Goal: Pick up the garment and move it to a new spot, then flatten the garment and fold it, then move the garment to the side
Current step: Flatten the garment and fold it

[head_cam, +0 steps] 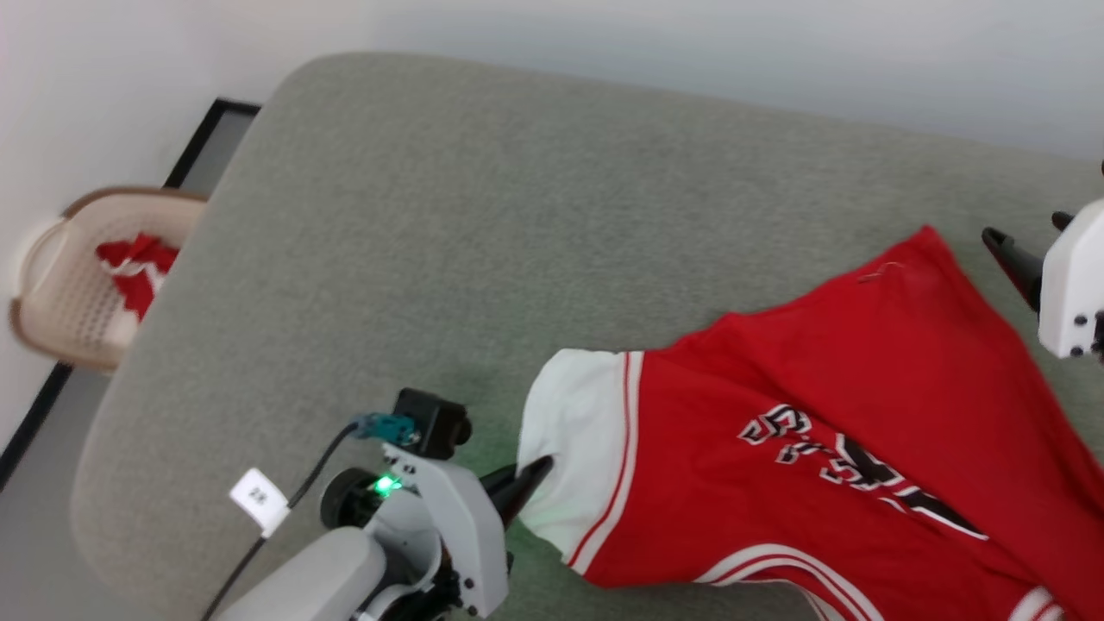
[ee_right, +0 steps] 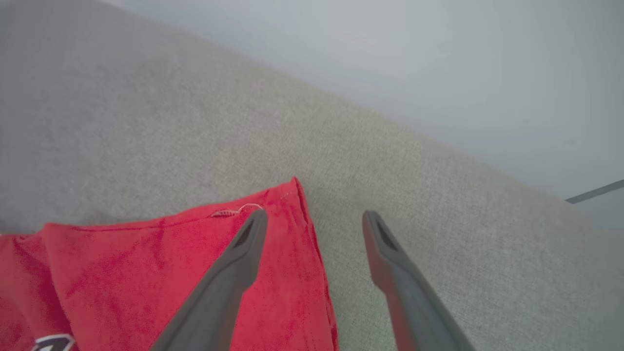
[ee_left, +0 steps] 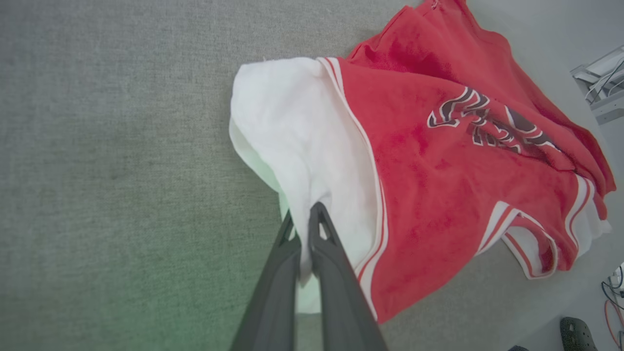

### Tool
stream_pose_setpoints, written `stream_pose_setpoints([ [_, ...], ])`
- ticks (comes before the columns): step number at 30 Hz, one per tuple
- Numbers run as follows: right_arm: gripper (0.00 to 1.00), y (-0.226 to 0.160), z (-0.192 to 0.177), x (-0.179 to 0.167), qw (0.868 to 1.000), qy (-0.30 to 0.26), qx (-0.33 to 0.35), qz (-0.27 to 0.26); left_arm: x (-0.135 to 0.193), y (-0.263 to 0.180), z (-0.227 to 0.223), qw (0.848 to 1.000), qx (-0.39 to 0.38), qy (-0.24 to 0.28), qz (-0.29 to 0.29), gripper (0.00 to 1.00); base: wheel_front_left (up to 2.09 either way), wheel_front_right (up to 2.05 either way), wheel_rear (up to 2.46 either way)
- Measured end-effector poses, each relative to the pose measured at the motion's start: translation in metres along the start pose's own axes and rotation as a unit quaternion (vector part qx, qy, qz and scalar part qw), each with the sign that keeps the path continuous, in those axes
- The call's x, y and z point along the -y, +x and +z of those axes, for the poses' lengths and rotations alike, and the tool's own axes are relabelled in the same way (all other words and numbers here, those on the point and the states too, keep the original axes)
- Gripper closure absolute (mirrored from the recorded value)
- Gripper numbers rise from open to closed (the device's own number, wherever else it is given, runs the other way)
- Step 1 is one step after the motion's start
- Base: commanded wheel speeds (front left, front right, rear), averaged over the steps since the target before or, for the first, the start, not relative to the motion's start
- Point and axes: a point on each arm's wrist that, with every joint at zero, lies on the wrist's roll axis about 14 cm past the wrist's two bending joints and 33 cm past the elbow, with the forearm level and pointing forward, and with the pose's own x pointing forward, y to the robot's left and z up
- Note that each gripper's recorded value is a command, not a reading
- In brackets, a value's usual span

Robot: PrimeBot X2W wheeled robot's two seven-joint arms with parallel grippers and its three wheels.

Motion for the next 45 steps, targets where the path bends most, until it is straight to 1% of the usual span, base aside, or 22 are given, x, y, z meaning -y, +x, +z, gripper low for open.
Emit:
stream_pose_setpoints([
  [3,0.0,0.026,-0.004,-0.002,0.999,-0.006,-0.038,0.007,-0.001,0.003,-0.002,1.0,-0.001,-0.003,0.0,1.0,0.0,0.0,0.0],
  [7,0.0,0.054,-0.023,-0.002,0.994,-0.001,-0.107,0.013,-0.005,0.007,-0.005,1.0,-0.005,-0.009,0.002,1.0,0.0,0.0,0.0],
  [11,0.0,0.077,-0.046,-0.013,0.985,-0.005,-0.171,0.03,-0.01,0.01,-0.009,1.0,-0.009,-0.015,0.009,1.0,0.0,0.0,0.0],
  [14,0.0,0.088,-0.067,-0.016,0.974,-0.011,-0.222,0.036,-0.016,0.01,-0.015,0.999,-0.017,-0.021,0.017,1.0,0.0,0.0,0.0],
  [18,0.0,0.098,-0.076,-0.015,0.963,-0.01,-0.266,0.036,-0.025,0.009,-0.02,0.999,-0.021,-0.03,0.031,1.0,0.0,0.0,0.0],
  [20,0.68,0.102,-0.079,-0.017,0.96,-0.002,-0.278,0.039,-0.03,0.008,-0.023,0.998,-0.025,-0.034,0.039,1.0,0.0,0.0,0.0],
  [21,1.0,0.103,-0.08,-0.017,0.957,-0.001,-0.287,0.04,-0.032,0.007,-0.025,0.998,-0.026,-0.035,0.042,1.0,0.0,0.0,0.0],
  [23,1.0,0.103,-0.081,-0.018,0.954,0.001,-0.297,0.042,-0.035,0.007,-0.026,0.998,-0.027,-0.037,0.044,1.0,0.0,0.0,0.0],
  [27,1.0,0.1,-0.079,-0.009,0.956,0.016,-0.29,0.031,-0.038,0.009,-0.027,0.998,-0.03,-0.037,0.046,1.0,0.0,0.0,0.0],
  [30,1.0,0.097,-0.073,-0.008,0.96,0.025,-0.277,0.027,-0.043,0.01,-0.019,0.998,-0.034,-0.022,0.047,1.0,0.0,0.0,0.0],
  [34,1.0,0.089,-0.058,-0.005,0.968,0.023,-0.249,0.023,-0.054,0.012,0.006,0.998,-0.038,0.008,0.056,1.0,0.0,0.0,0.0],
  [36,1.0,0.082,-0.047,-0.002,0.974,0.025,-0.225,0.021,-0.06,0.013,0.029,0.997,-0.033,0.028,0.063,1.0,0.0,0.0,0.0],
  [40,1.0,0.063,0.003,0.008,0.989,0.026,-0.143,0.016,-0.064,0.014,0.096,0.994,-0.003,0.08,0.077,1.0,0.0,0.0,0.0],
  [44,1.0,0.034,0.042,0.021,0.997,0.035,-0.07,0.01,-0.053,0.011,0.164,0.987,0.029,0.136,0.08,1.0,0.0,0.0,0.0],
  [45,1.0,0.025,0.054,0.026,0.998,0.028,-0.05,0.004,-0.048,0.009,0.181,0.985,0.038,0.15,0.081,1.0,0.0,0.0,0.0],
])
